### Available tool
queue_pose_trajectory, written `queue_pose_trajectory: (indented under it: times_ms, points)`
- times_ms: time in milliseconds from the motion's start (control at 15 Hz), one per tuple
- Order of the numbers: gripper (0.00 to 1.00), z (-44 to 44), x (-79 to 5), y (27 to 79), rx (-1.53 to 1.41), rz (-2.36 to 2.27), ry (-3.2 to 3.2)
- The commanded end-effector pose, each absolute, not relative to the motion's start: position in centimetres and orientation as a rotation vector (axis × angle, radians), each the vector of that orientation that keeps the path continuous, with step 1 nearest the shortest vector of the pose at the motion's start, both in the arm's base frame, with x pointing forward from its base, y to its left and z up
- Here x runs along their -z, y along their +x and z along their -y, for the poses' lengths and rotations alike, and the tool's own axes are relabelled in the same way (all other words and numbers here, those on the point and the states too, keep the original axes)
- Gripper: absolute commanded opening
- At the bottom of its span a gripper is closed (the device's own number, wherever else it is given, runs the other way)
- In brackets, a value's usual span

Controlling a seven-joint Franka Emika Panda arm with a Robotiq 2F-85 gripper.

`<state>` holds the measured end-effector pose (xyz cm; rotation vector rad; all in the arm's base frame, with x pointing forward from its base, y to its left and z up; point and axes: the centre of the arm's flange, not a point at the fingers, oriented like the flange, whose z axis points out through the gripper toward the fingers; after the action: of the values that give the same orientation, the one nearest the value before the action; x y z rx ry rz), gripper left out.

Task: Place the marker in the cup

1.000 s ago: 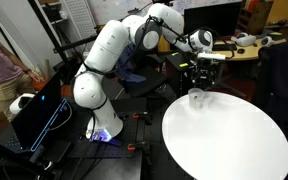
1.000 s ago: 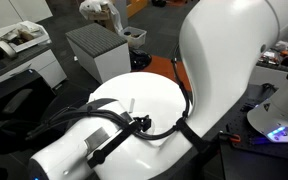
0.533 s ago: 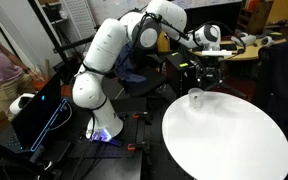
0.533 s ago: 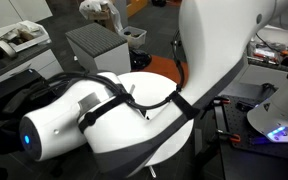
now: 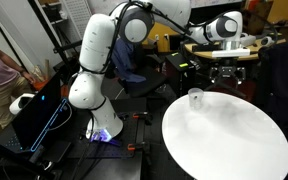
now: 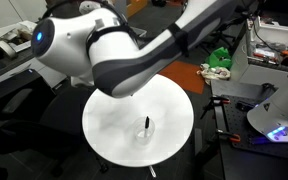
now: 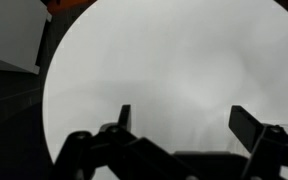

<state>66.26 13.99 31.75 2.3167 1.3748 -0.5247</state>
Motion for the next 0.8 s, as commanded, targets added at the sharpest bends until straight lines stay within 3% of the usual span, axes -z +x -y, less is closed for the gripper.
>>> queue_pose_trajectory:
  times_ms: [0,400,467,733]
  points:
    - [1.00,-7.7,-34.5,64.4,0.314,-1.264,2.446]
    - [1.00,1.0,-37.0,63.6,0.043,-1.161,2.549]
    - [1.00,-0.5,-36.4,66.3,0.114,-1.165,2.530]
    - [1.00,1.2,-36.7,65.3,0.081,-1.140,2.547]
